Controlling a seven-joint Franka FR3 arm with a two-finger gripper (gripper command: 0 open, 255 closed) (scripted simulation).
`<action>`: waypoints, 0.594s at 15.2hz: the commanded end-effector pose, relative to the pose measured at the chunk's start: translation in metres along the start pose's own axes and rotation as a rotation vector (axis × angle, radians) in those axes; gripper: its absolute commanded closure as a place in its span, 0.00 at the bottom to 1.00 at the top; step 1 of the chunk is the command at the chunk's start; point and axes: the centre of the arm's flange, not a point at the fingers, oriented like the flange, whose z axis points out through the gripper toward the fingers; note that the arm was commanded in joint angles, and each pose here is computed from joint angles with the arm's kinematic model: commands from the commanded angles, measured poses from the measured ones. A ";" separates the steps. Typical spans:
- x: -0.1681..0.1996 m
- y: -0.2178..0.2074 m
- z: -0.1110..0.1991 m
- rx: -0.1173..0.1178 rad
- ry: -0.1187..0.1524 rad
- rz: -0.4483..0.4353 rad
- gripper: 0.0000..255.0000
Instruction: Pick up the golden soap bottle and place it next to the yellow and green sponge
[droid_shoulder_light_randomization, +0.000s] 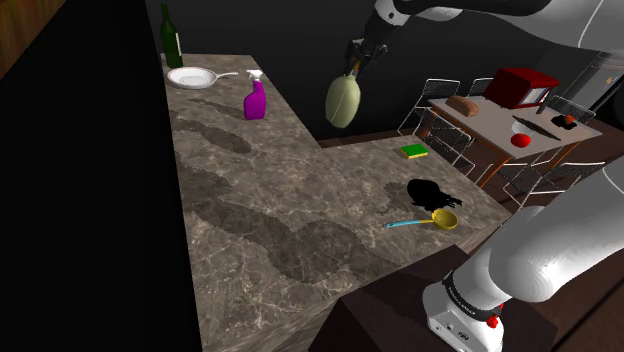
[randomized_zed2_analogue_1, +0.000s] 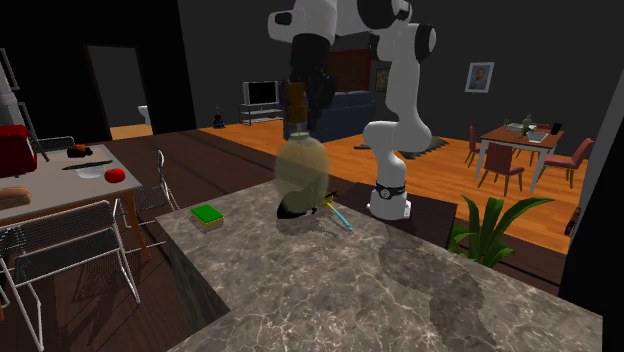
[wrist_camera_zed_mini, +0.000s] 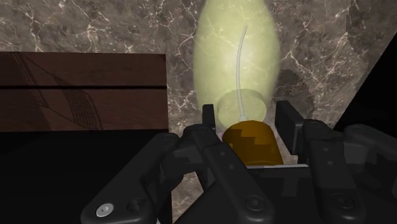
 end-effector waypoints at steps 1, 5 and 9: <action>0.004 -0.002 -0.012 0.000 0.001 0.000 1.00; 0.011 -0.003 -0.032 0.000 0.001 0.000 1.00; 0.017 -0.005 -0.052 0.000 0.001 0.000 1.00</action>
